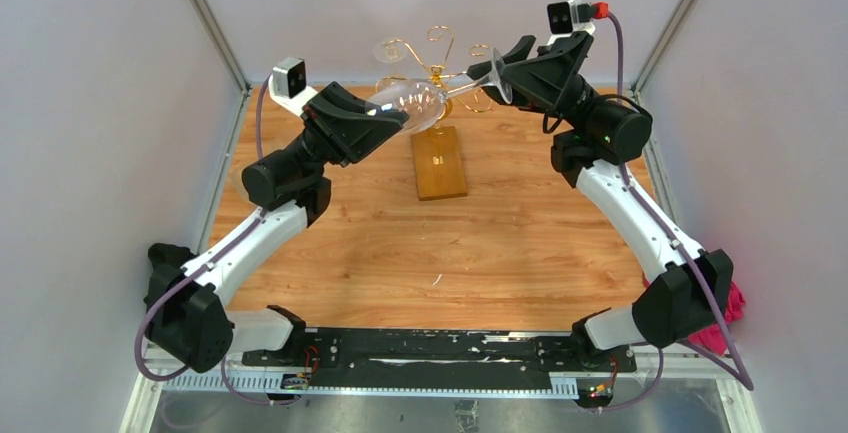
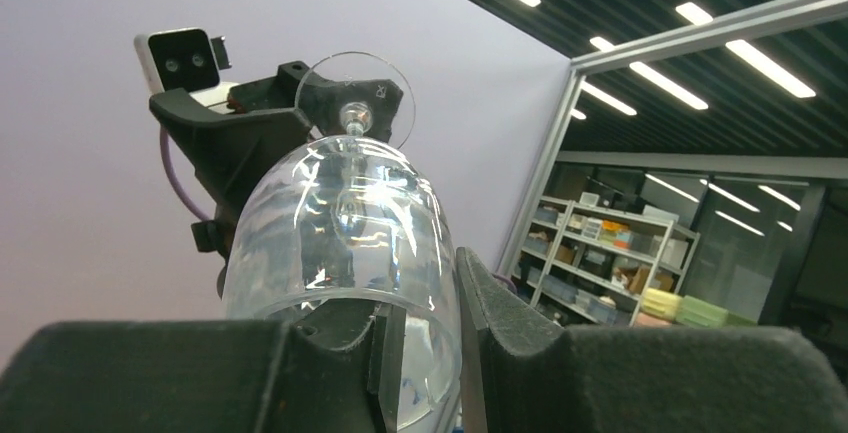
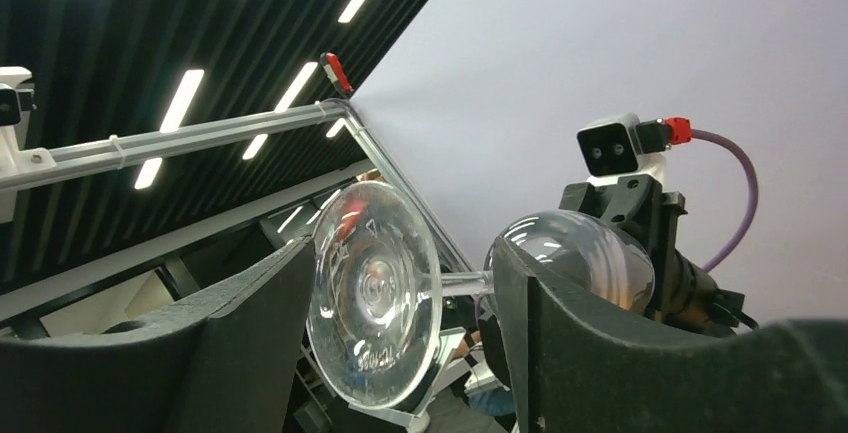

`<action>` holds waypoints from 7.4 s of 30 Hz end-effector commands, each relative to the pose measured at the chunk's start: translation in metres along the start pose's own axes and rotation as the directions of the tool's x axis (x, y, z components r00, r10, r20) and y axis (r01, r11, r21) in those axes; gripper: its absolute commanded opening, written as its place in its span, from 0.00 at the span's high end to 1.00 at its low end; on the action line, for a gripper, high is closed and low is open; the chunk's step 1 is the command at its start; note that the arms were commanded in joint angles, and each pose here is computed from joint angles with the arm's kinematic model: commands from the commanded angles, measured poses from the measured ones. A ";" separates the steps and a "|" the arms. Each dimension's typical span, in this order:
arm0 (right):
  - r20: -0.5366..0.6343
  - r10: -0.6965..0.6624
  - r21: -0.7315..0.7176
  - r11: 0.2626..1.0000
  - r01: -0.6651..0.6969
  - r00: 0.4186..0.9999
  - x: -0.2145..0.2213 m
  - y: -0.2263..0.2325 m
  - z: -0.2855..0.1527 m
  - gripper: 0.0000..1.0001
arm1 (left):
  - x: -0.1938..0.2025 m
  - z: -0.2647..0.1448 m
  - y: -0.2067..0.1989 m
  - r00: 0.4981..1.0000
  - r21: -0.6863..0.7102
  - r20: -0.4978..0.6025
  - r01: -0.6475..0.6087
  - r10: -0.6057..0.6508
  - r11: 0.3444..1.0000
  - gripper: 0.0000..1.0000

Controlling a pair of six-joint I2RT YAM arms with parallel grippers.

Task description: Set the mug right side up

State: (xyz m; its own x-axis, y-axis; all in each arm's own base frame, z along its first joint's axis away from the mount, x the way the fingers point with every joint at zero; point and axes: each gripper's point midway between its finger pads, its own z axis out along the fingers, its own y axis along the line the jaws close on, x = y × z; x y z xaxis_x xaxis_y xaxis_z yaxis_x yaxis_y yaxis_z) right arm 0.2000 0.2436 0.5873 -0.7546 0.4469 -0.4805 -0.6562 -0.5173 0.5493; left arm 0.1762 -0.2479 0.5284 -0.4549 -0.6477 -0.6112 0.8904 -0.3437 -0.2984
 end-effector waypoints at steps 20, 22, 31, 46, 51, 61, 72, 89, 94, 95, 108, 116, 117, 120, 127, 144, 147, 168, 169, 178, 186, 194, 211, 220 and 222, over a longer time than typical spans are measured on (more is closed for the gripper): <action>-0.286 -0.320 0.589 0.685 0.429 0.903 0.017 -0.035 -0.069 0.04 | -0.151 -0.116 0.042 0.844 -0.905 -0.424 -0.403 0.328 -0.134 1.00; -0.330 -0.348 0.646 0.595 0.479 0.878 0.014 -0.032 -0.081 0.04 | -0.154 -0.134 0.055 0.841 -0.870 -0.481 -0.421 0.249 -0.258 1.00; -0.365 -0.324 0.695 0.529 0.487 0.873 0.017 -0.038 -0.097 0.04 | -0.152 -0.176 0.132 0.874 -0.808 -0.481 -0.412 0.067 -0.421 1.00; -0.356 -0.231 0.757 0.497 0.424 0.906 0.013 -0.081 -0.124 0.03 | -0.117 -0.264 0.246 0.910 -0.818 -0.339 -0.411 -0.239 -0.402 1.00; -0.352 -0.214 0.775 0.479 0.412 0.911 0.008 -0.093 -0.133 0.03 | -0.115 -0.295 0.274 0.917 -0.821 -0.280 -0.382 -0.282 -0.425 1.00; -0.337 -0.169 0.802 0.465 0.376 0.926 0.001 -0.117 -0.145 0.03 | -0.101 -0.359 0.303 0.904 -0.780 -0.202 -0.382 -0.378 -0.496 1.00; -0.329 -0.158 0.807 0.465 0.364 0.931 -0.001 -0.123 -0.148 0.02 | -0.074 -0.401 0.319 0.873 -0.744 -0.146 -0.407 -0.466 -0.530 1.00; -0.318 -0.146 0.809 0.473 0.348 0.937 0.001 -0.125 -0.150 0.02 | -0.048 -0.423 0.323 0.840 -0.734 -0.101 -0.424 -0.532 -0.530 1.00; -0.318 -0.147 0.807 0.476 0.349 0.937 0.002 -0.124 -0.150 0.02 | -0.043 -0.428 0.322 0.834 -0.731 -0.089 -0.426 -0.545 -0.533 1.00; -0.318 -0.147 0.807 0.476 0.348 0.937 0.002 -0.124 -0.150 0.02 | -0.043 -0.428 0.322 0.835 -0.729 -0.088 -0.426 -0.544 -0.536 1.00; -0.313 -0.137 0.800 0.495 0.339 0.940 0.004 -0.124 -0.148 0.02 | -0.055 -0.416 0.305 0.847 -0.721 -0.123 -0.434 -0.517 -0.540 0.79; -0.309 -0.134 0.796 0.505 0.333 0.942 0.004 -0.124 -0.145 0.02 | -0.080 -0.391 0.284 0.871 -0.720 -0.182 -0.434 -0.456 -0.542 0.73; -0.308 -0.133 0.796 0.507 0.331 0.942 0.004 -0.123 -0.145 0.02 | -0.085 -0.386 0.281 0.876 -0.723 -0.193 -0.432 -0.442 -0.539 0.72; -0.306 -0.130 0.792 0.514 0.328 0.943 0.004 -0.123 -0.143 0.01 | -0.092 -0.381 0.277 0.879 -0.720 -0.212 -0.436 -0.427 -0.540 0.69; -0.303 -0.130 0.791 0.518 0.325 0.944 0.004 -0.122 -0.143 0.01 | -0.074 -0.391 0.285 0.868 -0.734 -0.169 -0.427 -0.467 -0.528 0.81; -0.298 -0.120 0.790 0.525 0.316 0.947 0.008 -0.123 -0.145 0.01 | -0.083 -0.377 0.271 0.878 -0.740 -0.192 -0.422 -0.438 -0.523 0.79; -0.298 -0.119 0.788 0.529 0.315 0.947 0.008 -0.123 -0.144 0.02 | -0.094 -0.364 0.256 0.891 -0.742 -0.215 -0.414 -0.399 -0.526 0.75; -0.290 -0.151 0.659 0.685 0.311 0.945 -0.035 -0.145 -0.065 0.38 | -0.092 -0.167 0.180 0.927 -0.925 -0.374 -0.375 0.030 0.053 0.65; -0.293 -0.136 0.652 0.695 0.302 0.946 -0.036 -0.152 -0.059 0.42 | -0.087 -0.165 0.177 0.930 -0.927 -0.366 -0.368 0.037 0.074 0.65; -0.337 -0.049 0.652 0.709 0.270 0.940 -0.045 -0.229 -0.026 0.60 | -0.067 -0.169 0.151 0.931 -0.926 -0.356 -0.363 0.073 0.109 0.66; -0.325 -0.011 0.700 0.670 0.248 0.946 -0.056 -0.287 -0.035 0.59 | -0.083 -0.172 0.159 0.920 -0.922 -0.378 -0.384 0.108 0.042 0.64; -0.399 -0.233 0.656 0.603 0.454 0.887 -0.062 -0.239 -0.036 0.51 | -0.105 -0.152 0.218 0.920 -0.922 -0.377 -0.384 0.104 0.056 0.53; -0.425 -0.482 0.636 0.444 0.632 0.766 -0.050 -0.097 -0.056 0.48 | -0.093 -0.151 0.297 0.956 -0.946 -0.289 -0.294 0.050 0.136 0.51; -0.430 -0.467 0.637 0.449 0.626 0.773 -0.041 -0.095 -0.062 0.48 | -0.097 -0.147 0.294 0.951 -0.940 -0.298 -0.307 0.077 0.147 0.52; -0.429 -0.466 0.636 0.453 0.625 0.774 -0.041 -0.094 -0.062 0.48 | -0.097 -0.147 0.298 0.953 -0.941 -0.294 -0.302 0.075 0.150 0.52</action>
State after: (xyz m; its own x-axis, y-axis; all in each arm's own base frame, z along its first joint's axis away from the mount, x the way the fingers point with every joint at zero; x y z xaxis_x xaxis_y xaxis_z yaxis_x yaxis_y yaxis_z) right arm 0.2969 0.2358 0.5052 -0.3127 0.2677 -0.9114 -0.7633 0.5003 0.4088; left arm 0.4859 -0.1829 0.3716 -0.4007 -0.4286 -0.8098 0.2457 0.8012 -0.5456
